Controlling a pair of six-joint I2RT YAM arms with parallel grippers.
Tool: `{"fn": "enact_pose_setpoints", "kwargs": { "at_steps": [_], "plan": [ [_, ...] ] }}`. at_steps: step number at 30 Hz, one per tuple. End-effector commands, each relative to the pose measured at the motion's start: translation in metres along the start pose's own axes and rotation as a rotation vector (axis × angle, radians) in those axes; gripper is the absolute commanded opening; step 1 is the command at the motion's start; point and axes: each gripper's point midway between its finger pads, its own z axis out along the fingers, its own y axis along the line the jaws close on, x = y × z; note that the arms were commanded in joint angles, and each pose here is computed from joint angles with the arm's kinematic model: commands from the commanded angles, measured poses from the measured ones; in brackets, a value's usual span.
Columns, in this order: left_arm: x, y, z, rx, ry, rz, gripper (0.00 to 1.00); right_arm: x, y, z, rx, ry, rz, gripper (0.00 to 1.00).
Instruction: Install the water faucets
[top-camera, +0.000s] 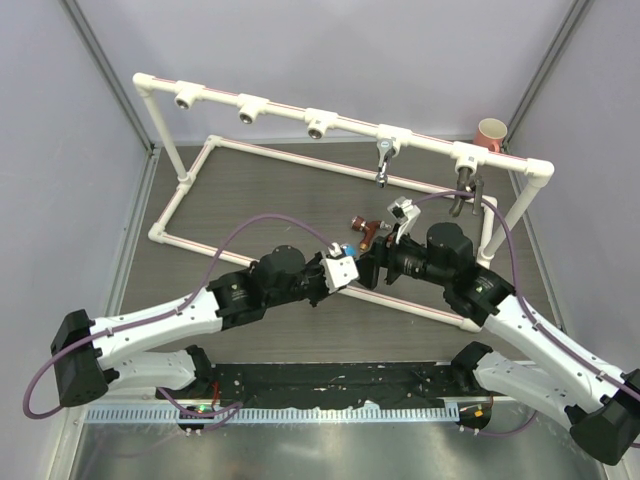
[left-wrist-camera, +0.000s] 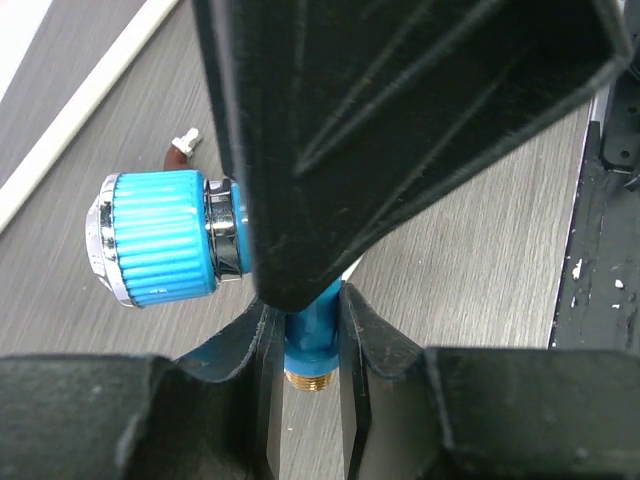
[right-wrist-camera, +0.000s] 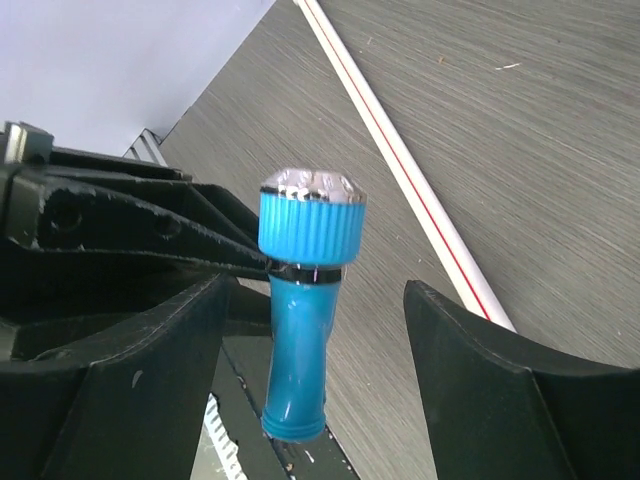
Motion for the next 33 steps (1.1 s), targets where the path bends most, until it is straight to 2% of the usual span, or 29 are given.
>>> {"fn": "enact_pose_setpoints", "kwargs": {
  "at_steps": [1,6,12,15,17,18,19,21,22,24,25,26,28,30,31,33],
  "plan": [
    [-0.028,-0.003,-0.007,0.038,-0.124,0.154,0.03,-0.027,0.019,-0.005,-0.049,-0.055,-0.044,0.76],
    [-0.037,-0.009,-0.010,0.082,-0.162,0.220,0.04,-0.029,0.023,-0.005,-0.056,-0.031,-0.039,0.72],
    [-0.039,-0.010,-0.009,0.092,-0.166,0.276,0.04,-0.024,0.029,-0.003,-0.093,0.007,-0.025,0.62],
    [-0.039,-0.013,-0.007,0.104,-0.164,0.289,0.04,-0.023,0.031,-0.003,-0.107,0.013,-0.022,0.54],
    [-0.038,-0.011,-0.006,0.097,-0.156,0.287,0.06,-0.025,0.034,-0.005,-0.114,0.010,-0.023,0.40],
    [-0.038,-0.011,-0.006,0.094,-0.152,0.283,0.09,-0.025,0.034,-0.005,-0.115,0.008,-0.025,0.34],
    [-0.038,-0.009,-0.006,0.082,-0.149,0.279,0.21,-0.026,0.035,-0.005,-0.117,0.007,-0.025,0.22],
    [-0.039,-0.006,-0.006,0.061,-0.150,0.264,0.22,-0.026,0.035,-0.006,-0.115,0.003,-0.028,0.12],
    [-0.039,-0.003,-0.006,0.045,-0.150,0.254,0.27,-0.027,0.034,-0.006,-0.108,0.000,-0.028,0.03],
    [-0.041,0.005,-0.008,-0.009,-0.162,0.219,0.41,-0.029,0.031,-0.007,-0.090,-0.011,-0.028,0.01],
    [-0.043,0.008,-0.009,-0.032,-0.179,0.201,0.63,-0.029,0.028,-0.007,-0.075,-0.015,-0.025,0.01],
    [-0.045,0.014,-0.010,-0.070,-0.188,0.177,0.71,-0.031,0.023,-0.007,-0.043,-0.032,-0.023,0.01],
    [-0.048,0.023,-0.015,-0.140,-0.216,0.088,0.83,-0.036,0.017,-0.008,-0.002,-0.061,-0.016,0.01],
    [-0.048,0.031,-0.019,-0.197,-0.224,0.020,0.90,-0.042,0.004,-0.008,0.072,-0.102,-0.005,0.01],
    [-0.049,0.030,-0.021,-0.214,-0.241,-0.044,0.96,-0.044,0.000,-0.008,0.098,-0.116,0.015,0.01],
    [-0.046,0.033,-0.023,-0.264,-0.234,-0.084,0.99,-0.049,-0.016,-0.007,0.179,-0.156,0.041,0.01]
  ]
}}
